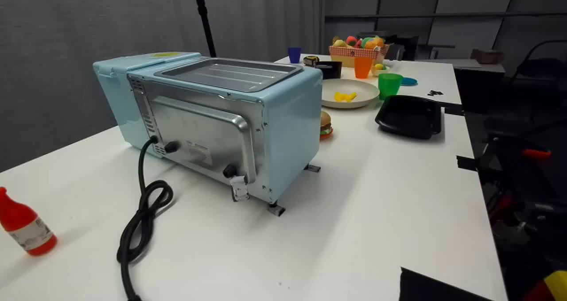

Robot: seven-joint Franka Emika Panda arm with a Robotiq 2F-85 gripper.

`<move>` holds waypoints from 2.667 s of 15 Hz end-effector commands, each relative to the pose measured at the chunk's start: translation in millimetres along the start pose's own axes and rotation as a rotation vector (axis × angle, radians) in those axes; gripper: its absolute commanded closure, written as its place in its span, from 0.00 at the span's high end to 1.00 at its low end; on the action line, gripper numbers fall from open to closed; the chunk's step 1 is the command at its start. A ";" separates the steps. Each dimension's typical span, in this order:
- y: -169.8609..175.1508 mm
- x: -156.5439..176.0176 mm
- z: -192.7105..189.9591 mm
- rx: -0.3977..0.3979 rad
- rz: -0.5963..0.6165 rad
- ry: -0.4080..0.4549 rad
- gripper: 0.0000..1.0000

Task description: Remove the potato chips from the plate and put them in the green cup

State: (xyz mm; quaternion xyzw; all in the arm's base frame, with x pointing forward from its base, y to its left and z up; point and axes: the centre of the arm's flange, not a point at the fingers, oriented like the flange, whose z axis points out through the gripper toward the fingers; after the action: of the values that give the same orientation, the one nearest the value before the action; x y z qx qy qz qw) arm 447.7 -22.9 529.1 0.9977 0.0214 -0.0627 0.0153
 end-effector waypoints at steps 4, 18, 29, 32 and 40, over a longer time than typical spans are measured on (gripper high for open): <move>-0.3 0.2 0.2 0.000 -0.001 0.000 1.00; -0.4 0.2 0.2 0.000 -0.001 0.000 1.00; 47.8 34.2 30.6 0.049 0.115 0.033 1.00; 82.9 49.0 48.2 0.087 0.204 0.052 1.00; 148.6 104.7 104.7 0.163 0.433 0.120 1.00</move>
State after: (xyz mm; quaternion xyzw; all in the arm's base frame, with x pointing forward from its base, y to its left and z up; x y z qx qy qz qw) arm 512.9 -155.3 430.5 0.9862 -0.1598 -0.0133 -0.0420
